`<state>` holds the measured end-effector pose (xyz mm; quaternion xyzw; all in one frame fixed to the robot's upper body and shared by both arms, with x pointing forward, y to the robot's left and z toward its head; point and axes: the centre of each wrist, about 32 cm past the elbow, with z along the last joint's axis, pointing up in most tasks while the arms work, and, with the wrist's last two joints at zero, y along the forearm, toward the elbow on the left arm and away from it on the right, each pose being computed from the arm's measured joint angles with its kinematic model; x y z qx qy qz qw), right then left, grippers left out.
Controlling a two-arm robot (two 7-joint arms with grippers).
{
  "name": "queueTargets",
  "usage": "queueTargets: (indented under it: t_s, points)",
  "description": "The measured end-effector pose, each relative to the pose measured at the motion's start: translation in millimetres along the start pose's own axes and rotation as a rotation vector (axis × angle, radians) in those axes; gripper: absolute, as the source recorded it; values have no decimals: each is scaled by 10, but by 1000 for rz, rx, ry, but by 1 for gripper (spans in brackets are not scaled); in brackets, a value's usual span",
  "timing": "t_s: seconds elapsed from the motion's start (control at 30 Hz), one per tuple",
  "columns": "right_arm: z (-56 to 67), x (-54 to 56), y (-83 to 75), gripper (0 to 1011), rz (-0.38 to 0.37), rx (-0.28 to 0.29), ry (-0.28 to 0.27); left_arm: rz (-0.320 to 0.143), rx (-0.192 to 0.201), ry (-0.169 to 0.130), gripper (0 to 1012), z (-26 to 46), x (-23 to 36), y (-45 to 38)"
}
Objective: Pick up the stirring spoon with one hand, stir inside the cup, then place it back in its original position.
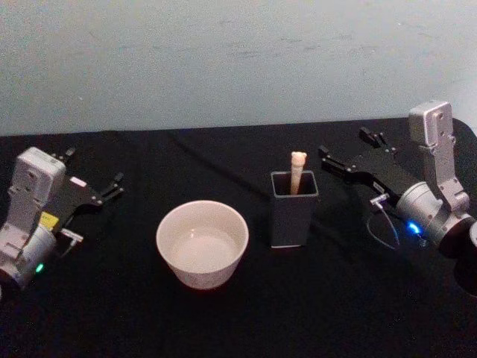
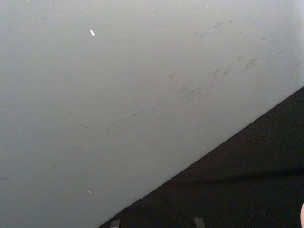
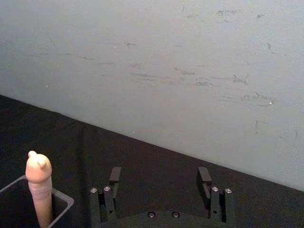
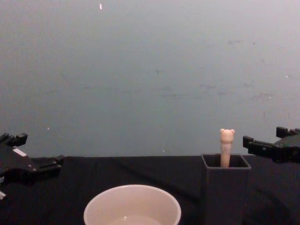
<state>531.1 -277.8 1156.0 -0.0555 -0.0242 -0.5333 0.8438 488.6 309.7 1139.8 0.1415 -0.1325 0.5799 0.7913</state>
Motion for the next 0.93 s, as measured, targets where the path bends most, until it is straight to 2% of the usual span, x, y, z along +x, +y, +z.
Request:
queueTargets:
  t_s: [0.93]
  points:
    - [0,0,0,1000,0,0,0,0,0,0,1001,0,0,0]
